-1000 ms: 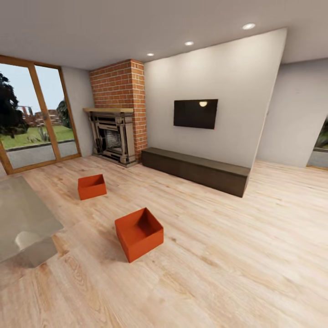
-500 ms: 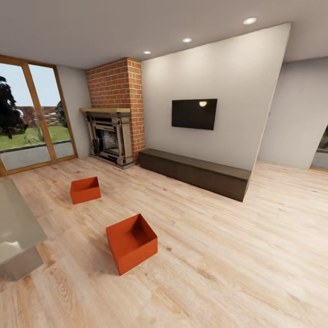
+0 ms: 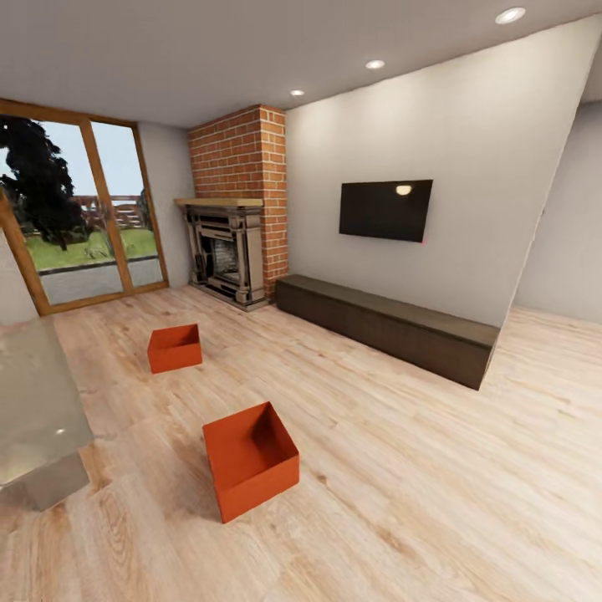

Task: Move the two storage containers from the living room to the garage. In the garage, place one container on the floor and stack the other container on top of it (either order is fine).

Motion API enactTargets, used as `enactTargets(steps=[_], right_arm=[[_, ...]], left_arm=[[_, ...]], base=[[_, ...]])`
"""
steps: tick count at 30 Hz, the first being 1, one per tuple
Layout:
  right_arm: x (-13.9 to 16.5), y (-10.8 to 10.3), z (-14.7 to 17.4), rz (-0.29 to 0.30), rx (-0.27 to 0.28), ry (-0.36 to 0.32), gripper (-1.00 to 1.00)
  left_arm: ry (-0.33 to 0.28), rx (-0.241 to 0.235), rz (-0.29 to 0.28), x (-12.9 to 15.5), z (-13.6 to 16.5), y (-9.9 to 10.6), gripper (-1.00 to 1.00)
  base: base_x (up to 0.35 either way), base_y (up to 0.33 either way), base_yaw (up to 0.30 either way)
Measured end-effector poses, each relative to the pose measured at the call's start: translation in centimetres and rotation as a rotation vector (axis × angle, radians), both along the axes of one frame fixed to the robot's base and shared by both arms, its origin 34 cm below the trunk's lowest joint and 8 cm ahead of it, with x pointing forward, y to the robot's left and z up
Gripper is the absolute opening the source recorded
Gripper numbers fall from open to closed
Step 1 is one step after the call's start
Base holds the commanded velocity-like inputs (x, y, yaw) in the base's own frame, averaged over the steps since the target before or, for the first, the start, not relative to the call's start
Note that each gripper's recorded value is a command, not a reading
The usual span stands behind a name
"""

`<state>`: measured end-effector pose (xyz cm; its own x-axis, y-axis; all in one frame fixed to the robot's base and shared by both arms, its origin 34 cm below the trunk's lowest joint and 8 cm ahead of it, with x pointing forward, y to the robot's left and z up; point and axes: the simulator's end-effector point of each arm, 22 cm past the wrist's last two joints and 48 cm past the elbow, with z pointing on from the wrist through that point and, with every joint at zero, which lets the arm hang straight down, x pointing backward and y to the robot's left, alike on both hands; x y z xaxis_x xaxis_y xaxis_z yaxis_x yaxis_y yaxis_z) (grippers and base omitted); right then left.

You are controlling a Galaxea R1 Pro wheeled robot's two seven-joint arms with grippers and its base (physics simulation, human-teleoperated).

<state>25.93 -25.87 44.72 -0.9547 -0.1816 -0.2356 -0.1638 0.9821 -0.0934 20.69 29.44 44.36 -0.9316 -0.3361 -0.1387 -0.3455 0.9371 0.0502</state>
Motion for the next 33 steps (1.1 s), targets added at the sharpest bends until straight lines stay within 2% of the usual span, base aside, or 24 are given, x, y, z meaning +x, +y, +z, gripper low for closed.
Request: enactTargets(steps=[33], right_arm=[[0.01,-0.01,0.00,-0.005,0.001,-0.001,1.00]], left_arm=[[0.000,0.001,0.001,-0.04,0.00,0.10,1.00]], base=[[0.306,-0.165,0.274]])
